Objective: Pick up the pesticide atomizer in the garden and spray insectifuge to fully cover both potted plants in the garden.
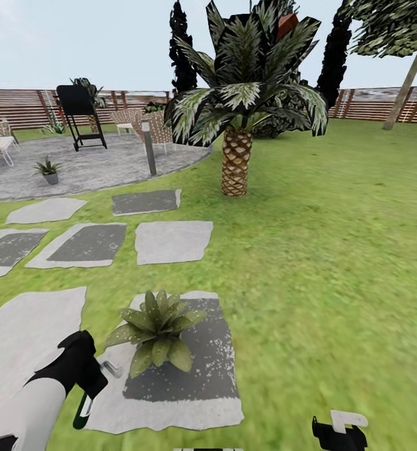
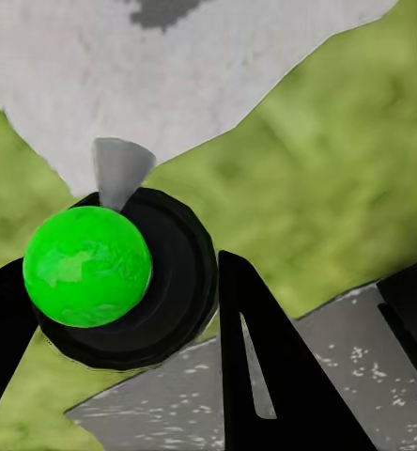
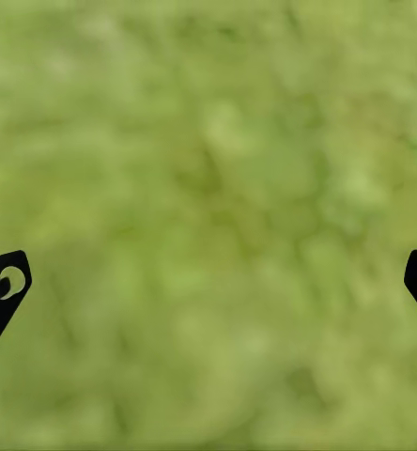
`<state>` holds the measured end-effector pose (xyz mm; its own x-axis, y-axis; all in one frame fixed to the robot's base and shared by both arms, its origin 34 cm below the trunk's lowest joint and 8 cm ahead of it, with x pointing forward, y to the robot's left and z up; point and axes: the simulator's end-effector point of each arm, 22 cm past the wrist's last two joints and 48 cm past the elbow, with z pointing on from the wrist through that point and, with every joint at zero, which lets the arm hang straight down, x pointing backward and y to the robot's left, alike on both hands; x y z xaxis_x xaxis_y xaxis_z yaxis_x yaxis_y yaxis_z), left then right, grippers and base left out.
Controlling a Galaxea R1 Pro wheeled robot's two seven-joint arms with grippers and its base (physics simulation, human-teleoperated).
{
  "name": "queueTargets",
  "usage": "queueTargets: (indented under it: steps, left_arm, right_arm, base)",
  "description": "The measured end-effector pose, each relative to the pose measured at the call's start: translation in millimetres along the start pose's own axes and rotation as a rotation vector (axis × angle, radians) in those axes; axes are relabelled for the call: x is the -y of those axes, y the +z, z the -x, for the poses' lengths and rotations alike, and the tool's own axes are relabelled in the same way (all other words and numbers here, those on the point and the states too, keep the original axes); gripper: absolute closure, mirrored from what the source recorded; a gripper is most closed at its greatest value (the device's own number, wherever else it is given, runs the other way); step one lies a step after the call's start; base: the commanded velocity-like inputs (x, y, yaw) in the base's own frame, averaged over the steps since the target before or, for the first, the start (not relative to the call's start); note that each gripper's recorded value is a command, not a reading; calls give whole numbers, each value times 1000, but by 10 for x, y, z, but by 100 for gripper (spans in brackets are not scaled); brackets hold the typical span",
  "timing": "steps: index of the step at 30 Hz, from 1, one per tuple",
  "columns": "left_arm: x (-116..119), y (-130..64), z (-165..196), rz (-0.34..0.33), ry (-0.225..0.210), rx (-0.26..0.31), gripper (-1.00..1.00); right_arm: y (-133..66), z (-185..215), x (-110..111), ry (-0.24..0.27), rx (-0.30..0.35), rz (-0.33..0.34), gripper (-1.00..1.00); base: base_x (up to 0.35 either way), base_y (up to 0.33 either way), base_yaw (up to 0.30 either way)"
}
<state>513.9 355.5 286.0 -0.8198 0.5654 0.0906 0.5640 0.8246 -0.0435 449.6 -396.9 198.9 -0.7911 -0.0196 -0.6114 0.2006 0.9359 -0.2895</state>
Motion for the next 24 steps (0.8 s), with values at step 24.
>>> queueTargets:
  steps: [24]
  left_arm:
    - [-86, 1, 128, 75, -6, 28, 100]
  right_arm:
    - [-5, -4, -19, 0, -1, 1, -100]
  base:
    - [5, -38, 125]
